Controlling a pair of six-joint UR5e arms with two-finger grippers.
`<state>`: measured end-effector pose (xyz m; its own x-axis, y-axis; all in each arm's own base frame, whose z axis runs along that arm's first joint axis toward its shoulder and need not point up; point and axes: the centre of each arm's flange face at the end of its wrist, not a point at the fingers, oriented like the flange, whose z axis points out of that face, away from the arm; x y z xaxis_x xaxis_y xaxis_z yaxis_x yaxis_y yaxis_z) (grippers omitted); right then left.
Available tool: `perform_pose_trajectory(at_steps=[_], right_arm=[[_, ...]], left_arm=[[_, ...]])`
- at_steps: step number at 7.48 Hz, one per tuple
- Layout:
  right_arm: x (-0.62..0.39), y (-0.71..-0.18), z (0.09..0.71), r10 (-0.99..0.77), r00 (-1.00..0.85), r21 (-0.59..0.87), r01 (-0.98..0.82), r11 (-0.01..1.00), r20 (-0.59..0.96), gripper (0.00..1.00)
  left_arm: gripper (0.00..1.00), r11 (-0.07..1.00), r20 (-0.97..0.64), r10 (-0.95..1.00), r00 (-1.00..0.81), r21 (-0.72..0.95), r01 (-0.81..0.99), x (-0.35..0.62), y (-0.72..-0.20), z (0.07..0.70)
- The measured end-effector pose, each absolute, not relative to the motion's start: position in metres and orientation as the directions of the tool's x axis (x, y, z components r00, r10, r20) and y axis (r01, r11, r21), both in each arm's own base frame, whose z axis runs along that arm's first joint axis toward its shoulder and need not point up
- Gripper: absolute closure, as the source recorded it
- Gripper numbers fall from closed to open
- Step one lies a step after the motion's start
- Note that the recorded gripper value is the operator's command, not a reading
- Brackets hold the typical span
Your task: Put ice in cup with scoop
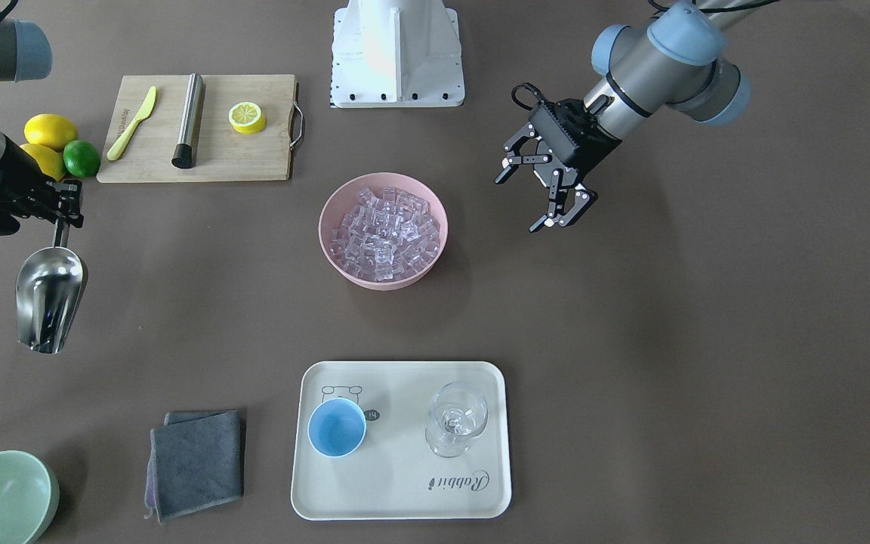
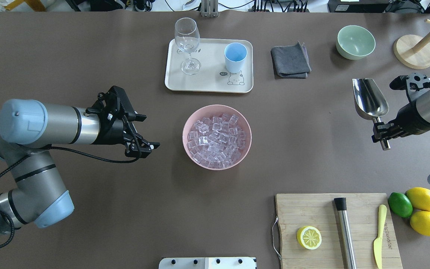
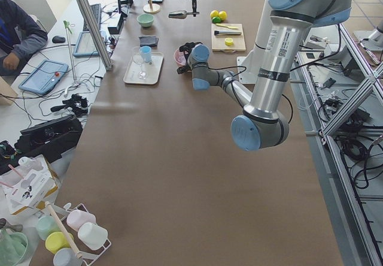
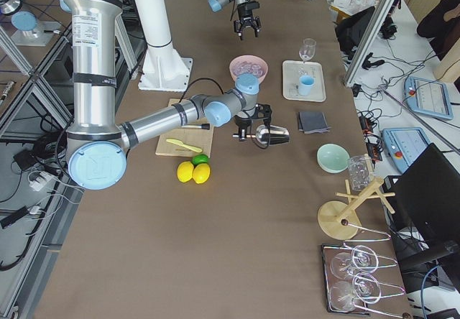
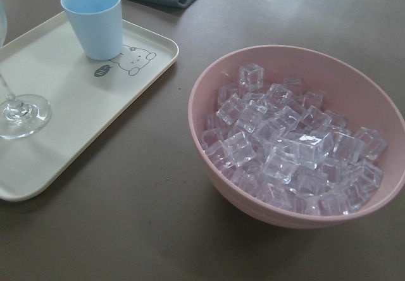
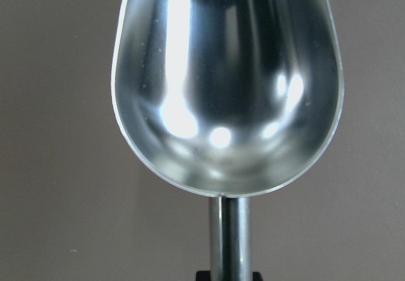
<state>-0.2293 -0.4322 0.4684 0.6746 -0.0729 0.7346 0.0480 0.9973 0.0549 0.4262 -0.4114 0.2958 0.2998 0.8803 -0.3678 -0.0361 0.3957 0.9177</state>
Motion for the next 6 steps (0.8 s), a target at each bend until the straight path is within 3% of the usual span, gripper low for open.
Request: perform_pose_trajectory(at_steps=[2,4,6], right_arm=[[-0.234,-0.446,0.415,-0.369,0.629,0.341,0.172,0.924,0.684,1.00],[-0.240,-0.458,0.381,-0.684,0.540,0.602,0.357,0.714,0.491,1.00],[-0.232,-0.449,0.353,-0.864,0.417,0.708,0.518,0.480,0.281,1.00]], left_arm=[[0.02,0.339,-0.333,0.898,0.287,0.940,0.030,0.449,-0.406,0.312],[0.02,0.226,-0.235,0.932,0.275,0.972,0.062,0.468,-0.415,0.344],[0.02,0.137,-0.152,0.954,0.259,0.988,0.075,0.492,-0.423,0.360]])
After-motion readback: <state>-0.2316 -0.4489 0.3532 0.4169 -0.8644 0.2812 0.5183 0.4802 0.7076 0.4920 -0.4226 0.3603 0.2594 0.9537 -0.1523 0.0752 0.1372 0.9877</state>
